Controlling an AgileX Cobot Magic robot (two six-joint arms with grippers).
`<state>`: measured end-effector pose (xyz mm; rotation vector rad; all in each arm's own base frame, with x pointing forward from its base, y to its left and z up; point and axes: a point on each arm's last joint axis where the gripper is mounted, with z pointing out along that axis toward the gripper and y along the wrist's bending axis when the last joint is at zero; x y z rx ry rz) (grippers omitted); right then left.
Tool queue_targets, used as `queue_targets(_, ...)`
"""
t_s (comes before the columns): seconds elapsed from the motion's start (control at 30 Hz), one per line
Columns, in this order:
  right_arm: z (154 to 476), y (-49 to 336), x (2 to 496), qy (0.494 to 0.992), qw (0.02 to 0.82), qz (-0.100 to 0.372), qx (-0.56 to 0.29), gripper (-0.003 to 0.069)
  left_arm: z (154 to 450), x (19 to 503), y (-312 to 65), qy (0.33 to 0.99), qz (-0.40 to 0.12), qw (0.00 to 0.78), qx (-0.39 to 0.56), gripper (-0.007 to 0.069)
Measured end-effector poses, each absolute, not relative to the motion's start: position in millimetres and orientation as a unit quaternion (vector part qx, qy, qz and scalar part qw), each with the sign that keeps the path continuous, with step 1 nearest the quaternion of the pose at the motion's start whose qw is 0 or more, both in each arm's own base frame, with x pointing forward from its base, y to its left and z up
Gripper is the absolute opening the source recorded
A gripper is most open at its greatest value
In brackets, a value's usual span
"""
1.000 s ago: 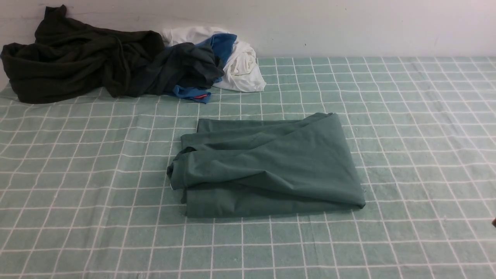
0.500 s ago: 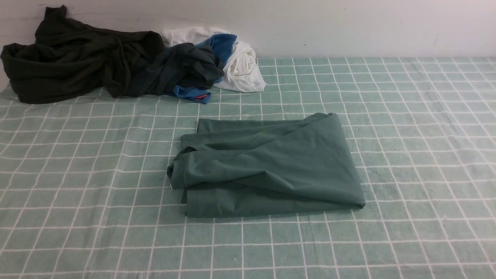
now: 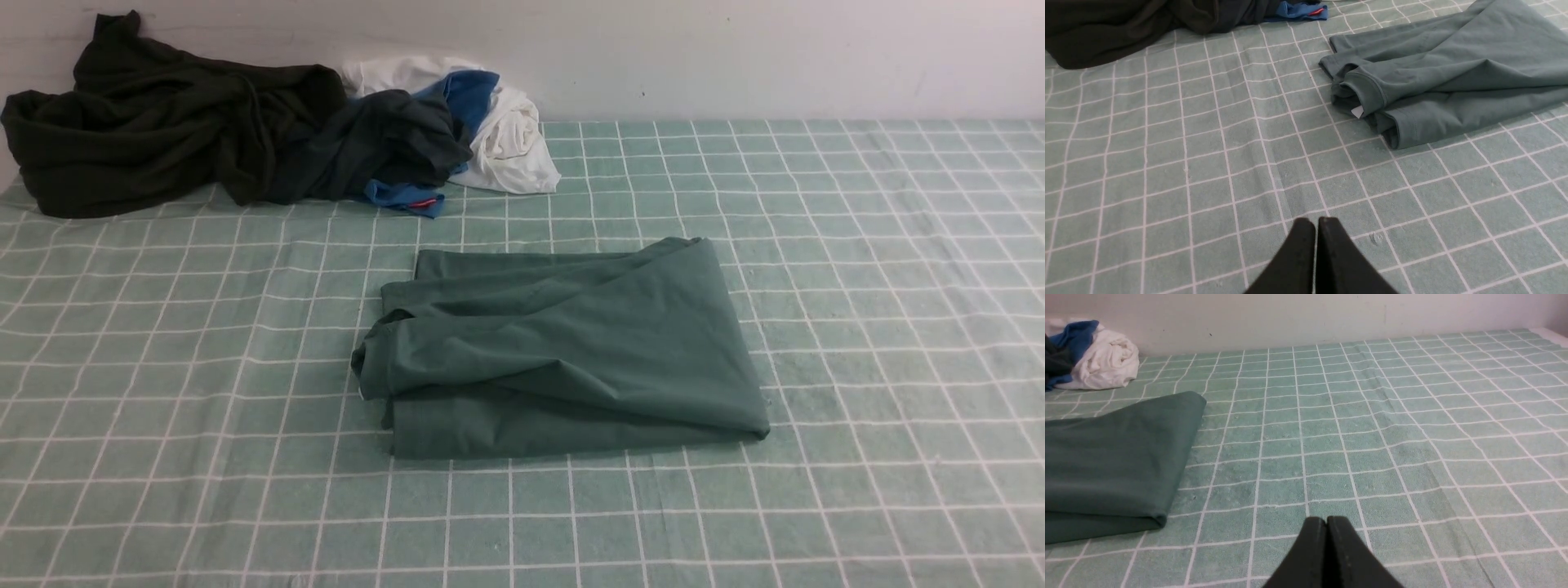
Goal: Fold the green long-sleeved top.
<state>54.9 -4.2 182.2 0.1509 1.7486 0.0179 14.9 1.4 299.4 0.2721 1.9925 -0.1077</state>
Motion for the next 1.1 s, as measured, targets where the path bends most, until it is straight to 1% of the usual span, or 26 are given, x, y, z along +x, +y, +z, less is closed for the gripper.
queue_targets(0.93, 182, -4, 55, 0.767, 0.638, 0.006, 0.065, -0.0014, 297, 17, 1, 0.835, -0.045, 0.536, 0.115, -0.0004)
queue_targets(1.03, 182, -4, 55, 0.767, 0.638, 0.006, 0.065, -0.0014, 289, 23, -1, 0.824, -0.047, 0.553, 0.114, -0.0004)
queue_targets(1.1, 182, -4, 55, 0.767, 0.638, 0.006, 0.065, -0.0014, 281, 28, -3, 0.802, -0.047, 0.587, 0.105, -0.0004)
